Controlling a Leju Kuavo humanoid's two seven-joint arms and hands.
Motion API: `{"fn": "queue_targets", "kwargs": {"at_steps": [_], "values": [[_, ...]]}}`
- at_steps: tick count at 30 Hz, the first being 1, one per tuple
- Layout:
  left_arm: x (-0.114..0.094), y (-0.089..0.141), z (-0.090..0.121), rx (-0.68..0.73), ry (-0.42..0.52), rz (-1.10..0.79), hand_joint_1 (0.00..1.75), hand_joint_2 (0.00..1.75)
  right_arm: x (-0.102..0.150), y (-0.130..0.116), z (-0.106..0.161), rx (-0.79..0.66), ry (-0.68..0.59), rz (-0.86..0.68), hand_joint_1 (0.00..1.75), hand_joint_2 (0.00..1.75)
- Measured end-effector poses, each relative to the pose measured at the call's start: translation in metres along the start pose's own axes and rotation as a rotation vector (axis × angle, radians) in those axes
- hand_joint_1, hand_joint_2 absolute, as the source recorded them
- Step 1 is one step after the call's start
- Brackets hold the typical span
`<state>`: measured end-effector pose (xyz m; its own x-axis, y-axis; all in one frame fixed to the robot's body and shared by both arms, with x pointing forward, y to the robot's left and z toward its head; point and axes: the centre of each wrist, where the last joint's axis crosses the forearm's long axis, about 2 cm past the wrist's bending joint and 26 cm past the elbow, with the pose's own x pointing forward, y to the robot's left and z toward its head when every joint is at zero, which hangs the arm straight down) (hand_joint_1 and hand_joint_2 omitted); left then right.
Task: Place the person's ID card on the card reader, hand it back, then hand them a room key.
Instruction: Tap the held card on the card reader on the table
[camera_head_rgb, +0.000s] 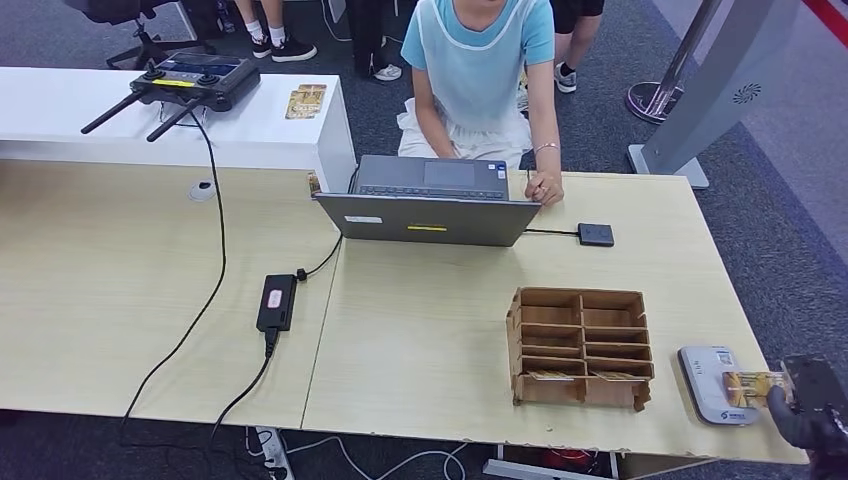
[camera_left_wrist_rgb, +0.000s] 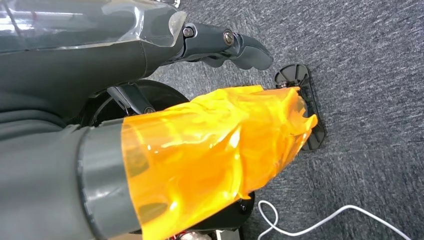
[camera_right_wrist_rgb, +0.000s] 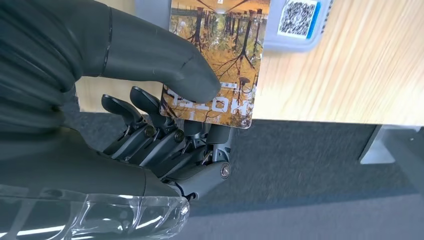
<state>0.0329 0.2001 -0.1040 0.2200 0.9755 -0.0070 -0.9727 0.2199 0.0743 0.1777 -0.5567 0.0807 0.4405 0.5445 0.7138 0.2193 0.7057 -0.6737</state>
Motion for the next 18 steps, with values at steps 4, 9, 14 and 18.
{"fn": "queue_targets", "kwargs": {"at_steps": [4, 9, 14, 18], "values": [[0.0002, -0.0005, 0.0001, 0.0, 0.002, 0.001, 0.0, 0.0, -0.0019, 0.0005, 0.0002, -0.011, 0.005, 0.02, 1.75, 1.75], [0.0002, -0.0005, 0.0001, -0.001, 0.003, 0.004, 0.0, 0.0, -0.0031, 0.0012, -0.0005, -0.013, -0.002, 0.016, 1.75, 1.75], [0.0002, -0.0005, 0.0001, -0.002, 0.0, 0.008, 0.0, 0.0, -0.0034, 0.0011, -0.0015, 0.003, -0.017, -0.015, 1.75, 1.75], [0.0001, -0.0004, 0.0, -0.003, -0.005, 0.01, 0.0, 0.0, -0.0036, 0.0003, -0.0016, 0.013, -0.024, -0.039, 1.75, 1.75]]}}
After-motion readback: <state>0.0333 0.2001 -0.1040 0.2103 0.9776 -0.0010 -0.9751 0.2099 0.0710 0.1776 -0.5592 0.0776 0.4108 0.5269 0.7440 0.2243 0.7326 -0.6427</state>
